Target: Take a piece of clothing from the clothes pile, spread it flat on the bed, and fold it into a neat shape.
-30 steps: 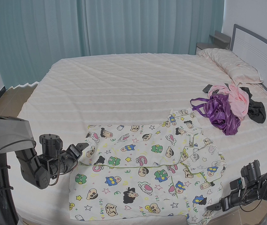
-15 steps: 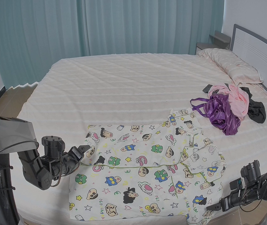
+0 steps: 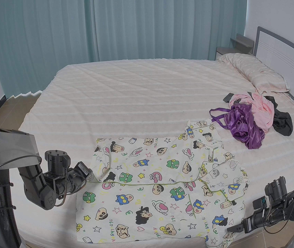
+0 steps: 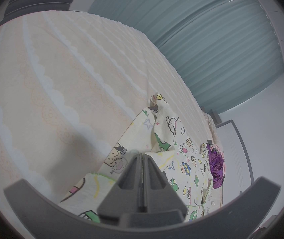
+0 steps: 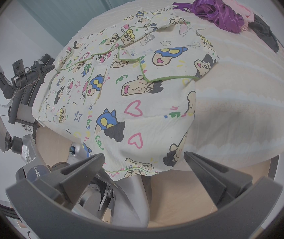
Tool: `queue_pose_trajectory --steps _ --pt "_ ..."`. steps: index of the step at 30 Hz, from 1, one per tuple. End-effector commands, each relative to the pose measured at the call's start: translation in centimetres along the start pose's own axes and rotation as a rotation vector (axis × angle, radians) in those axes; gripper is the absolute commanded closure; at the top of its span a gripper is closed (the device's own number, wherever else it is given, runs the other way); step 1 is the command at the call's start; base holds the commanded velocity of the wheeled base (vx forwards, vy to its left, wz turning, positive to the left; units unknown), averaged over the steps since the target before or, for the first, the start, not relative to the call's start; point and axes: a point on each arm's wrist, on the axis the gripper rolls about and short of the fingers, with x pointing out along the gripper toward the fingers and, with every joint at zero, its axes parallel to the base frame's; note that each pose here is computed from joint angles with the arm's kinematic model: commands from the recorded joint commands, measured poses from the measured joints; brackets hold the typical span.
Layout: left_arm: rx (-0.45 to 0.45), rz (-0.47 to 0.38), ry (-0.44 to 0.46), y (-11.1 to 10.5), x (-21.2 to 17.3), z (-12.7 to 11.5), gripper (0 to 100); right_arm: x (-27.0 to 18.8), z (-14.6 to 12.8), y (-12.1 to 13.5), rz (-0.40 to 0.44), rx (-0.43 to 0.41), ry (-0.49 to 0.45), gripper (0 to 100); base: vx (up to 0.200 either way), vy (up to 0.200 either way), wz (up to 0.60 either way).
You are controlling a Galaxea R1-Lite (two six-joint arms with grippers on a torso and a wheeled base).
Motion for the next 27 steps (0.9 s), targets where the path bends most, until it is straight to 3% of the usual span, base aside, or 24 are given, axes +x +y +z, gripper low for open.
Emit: queue_pose_trajectory --steps 1,16,20,27 --pt "0.001 -0.017 -0.017 -0.6 -0.7 0.4 100 -0.1 -0.3 0.0 0.000 0.001 0.005 0 0.000 0.000 0.00" --pt "0.012 -0.028 -0.035 -1.0 -3.0 0.9 100 -0.2 -0.2 0.0 0.000 0.000 0.001 0 0.000 0.000 0.00" --pt "0.112 -0.015 -0.043 -0.9 -4.2 0.8 100 -0.4 -0.3 0.1 -0.001 -0.001 -0.004 0 0.000 0.000 0.00" --pt "0.126 0.024 -0.051 -0.2 -3.1 0.8 100 -0.4 -0.3 0.1 -0.001 -0.002 -0.010 0 0.000 0.000 0.00"
